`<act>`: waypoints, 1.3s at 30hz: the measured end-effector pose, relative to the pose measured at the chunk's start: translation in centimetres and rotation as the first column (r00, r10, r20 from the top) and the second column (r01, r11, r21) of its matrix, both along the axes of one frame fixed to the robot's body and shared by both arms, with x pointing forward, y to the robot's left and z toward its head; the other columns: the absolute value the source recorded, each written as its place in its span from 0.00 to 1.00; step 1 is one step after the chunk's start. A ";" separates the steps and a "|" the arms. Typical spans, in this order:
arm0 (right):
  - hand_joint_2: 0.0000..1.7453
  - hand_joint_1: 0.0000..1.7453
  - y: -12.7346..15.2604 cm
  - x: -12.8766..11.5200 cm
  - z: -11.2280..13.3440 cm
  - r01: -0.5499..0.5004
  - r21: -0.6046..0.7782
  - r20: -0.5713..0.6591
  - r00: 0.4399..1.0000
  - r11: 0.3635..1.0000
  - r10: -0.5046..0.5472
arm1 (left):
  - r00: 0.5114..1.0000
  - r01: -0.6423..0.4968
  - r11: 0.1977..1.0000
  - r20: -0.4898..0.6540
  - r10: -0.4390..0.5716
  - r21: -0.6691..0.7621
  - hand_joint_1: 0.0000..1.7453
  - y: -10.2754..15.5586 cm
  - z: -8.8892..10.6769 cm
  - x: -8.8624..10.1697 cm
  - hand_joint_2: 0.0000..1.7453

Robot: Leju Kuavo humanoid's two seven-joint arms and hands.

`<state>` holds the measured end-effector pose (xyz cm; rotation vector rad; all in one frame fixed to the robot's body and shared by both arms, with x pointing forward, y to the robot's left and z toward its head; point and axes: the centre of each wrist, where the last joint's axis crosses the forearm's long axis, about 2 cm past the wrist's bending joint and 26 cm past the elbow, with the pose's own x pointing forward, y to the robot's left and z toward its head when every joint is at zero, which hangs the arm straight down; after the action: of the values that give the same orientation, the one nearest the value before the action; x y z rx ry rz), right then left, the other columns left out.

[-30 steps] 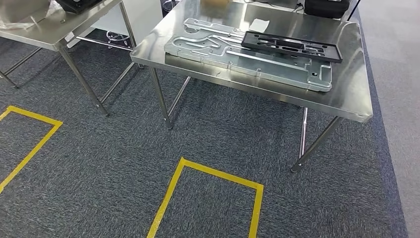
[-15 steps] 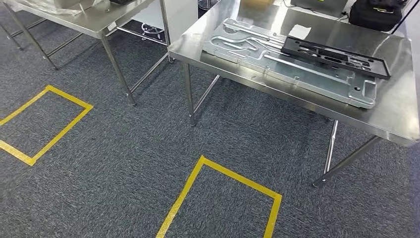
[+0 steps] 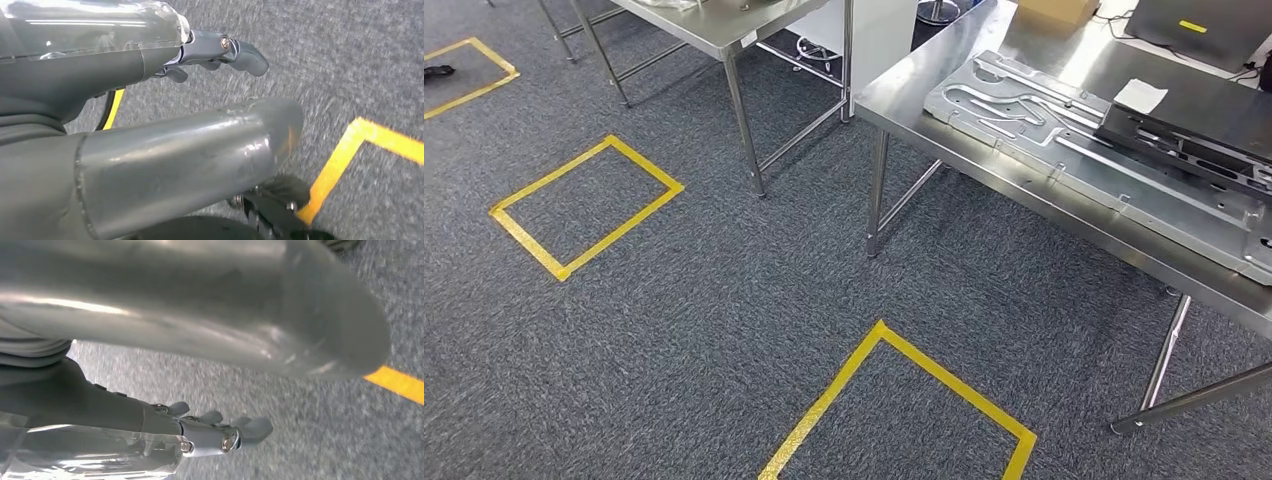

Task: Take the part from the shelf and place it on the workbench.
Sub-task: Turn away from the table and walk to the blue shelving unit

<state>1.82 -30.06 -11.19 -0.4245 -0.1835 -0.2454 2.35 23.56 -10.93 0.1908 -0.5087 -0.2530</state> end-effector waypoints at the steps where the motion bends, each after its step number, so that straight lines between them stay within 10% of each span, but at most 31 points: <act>1: 0.00 0.00 0.0 0.1 0.0 -0.001 0.000 0.002 1.000 1.000 0.001 | 1.000 0.000 1.000 -0.001 0.000 0.000 0.00 0.0 0.0 -0.1 0.00; 39: 0.00 0.00 1.6 0.7 0.0 -0.214 0.018 0.005 0.977 0.977 0.214 | 0.994 -0.108 0.994 -0.028 0.109 0.032 0.00 1.9 -0.2 -0.3 0.00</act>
<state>2.52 -28.50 -11.15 -0.3831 -0.2278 -0.0361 2.01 25.43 -11.12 0.2434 -0.4640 -0.1570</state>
